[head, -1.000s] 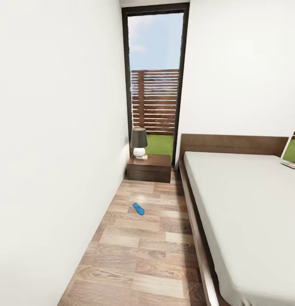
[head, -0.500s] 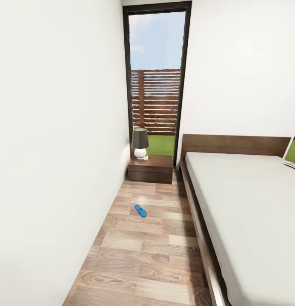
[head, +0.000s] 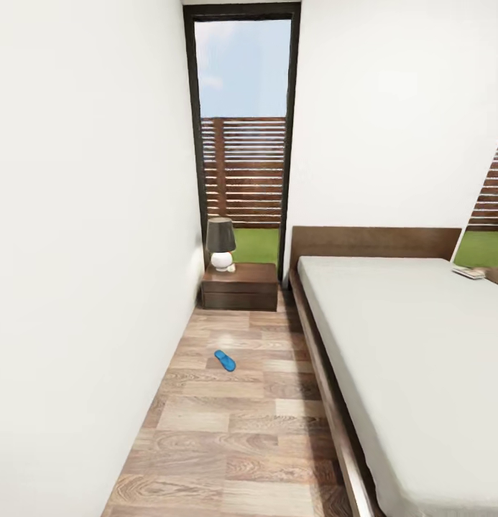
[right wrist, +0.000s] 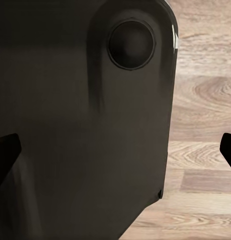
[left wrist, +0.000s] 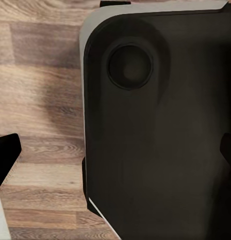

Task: In the bedroom, move the book from the bed onto either nightstand, and place the two sandals side by side next to the bed.

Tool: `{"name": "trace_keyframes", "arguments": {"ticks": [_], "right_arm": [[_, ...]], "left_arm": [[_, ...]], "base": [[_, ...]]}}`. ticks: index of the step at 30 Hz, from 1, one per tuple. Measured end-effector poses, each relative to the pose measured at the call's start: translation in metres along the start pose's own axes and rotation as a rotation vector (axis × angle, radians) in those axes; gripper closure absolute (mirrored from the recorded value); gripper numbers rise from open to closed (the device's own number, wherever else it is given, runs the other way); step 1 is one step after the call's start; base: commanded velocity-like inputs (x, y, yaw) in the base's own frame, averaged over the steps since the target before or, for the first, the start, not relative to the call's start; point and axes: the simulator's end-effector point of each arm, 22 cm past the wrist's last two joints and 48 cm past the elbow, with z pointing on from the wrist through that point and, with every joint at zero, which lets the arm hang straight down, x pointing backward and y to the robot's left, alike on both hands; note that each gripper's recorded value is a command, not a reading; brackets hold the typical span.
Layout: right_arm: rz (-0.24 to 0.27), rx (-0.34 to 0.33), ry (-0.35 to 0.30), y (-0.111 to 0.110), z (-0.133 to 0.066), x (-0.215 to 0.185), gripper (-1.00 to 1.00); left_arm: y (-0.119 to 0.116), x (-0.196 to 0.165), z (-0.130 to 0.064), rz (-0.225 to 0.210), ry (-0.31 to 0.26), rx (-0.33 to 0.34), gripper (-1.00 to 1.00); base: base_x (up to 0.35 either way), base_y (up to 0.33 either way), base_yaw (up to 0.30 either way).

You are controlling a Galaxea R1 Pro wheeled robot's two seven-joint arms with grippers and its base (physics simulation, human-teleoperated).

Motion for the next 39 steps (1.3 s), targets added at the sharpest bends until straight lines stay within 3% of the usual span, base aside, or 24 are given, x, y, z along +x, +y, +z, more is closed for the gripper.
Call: {"name": "trace_keyframes", "arguments": {"ticks": [39], "right_arm": [[0.000, 0.001, 0.000, -0.0003, 0.0000, 0.0000, -1.00]], "left_arm": [[0.0000, 0.0001, 0.0000, 0.000, 0.000, 0.000, -1.00]], "base": [[0.085, 0.001, -0.007]]}}
